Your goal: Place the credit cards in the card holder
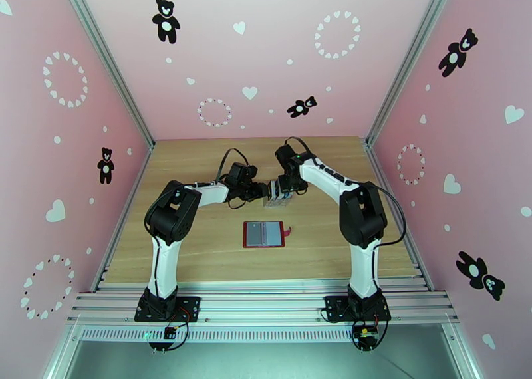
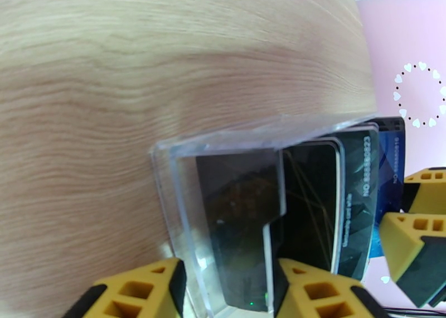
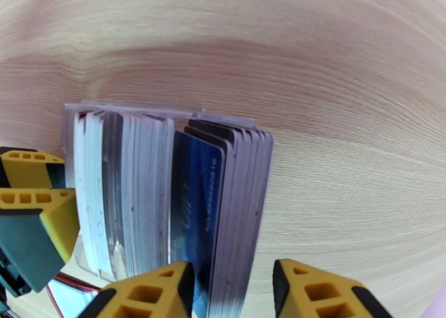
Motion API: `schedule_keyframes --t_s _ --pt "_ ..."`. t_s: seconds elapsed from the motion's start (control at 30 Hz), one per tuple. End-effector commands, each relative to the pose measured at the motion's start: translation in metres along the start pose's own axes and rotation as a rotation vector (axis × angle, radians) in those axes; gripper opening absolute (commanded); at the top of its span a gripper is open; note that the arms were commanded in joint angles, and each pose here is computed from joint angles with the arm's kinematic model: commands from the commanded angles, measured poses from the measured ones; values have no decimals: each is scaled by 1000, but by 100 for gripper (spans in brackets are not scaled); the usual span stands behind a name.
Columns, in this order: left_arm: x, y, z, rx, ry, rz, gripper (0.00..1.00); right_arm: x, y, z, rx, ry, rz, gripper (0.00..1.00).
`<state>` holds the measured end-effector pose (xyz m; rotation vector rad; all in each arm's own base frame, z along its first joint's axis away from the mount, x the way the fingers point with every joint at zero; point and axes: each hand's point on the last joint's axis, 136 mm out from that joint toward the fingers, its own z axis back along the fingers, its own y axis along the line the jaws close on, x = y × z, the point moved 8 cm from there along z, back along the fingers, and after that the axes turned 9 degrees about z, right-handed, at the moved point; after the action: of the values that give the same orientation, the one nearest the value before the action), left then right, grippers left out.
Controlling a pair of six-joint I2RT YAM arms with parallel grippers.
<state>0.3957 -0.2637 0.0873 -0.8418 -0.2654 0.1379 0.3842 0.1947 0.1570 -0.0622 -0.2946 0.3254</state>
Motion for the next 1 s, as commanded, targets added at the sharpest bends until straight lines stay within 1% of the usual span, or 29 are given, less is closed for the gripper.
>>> schedule_keyframes --t_s 0.0,0.27,0.63,0.97 --pt "-12 14 -11 47 63 10 48 -6 0 -13 -4 46 12 43" --pt "-12 14 -11 49 63 12 48 -5 -3 -9 -27 36 13 43" --pt "-12 16 -13 54 66 16 48 1 -10 18 -50 -35 8 42" --pt "-13 16 -12 55 66 18 48 4 -12 24 -62 -40 11 41"
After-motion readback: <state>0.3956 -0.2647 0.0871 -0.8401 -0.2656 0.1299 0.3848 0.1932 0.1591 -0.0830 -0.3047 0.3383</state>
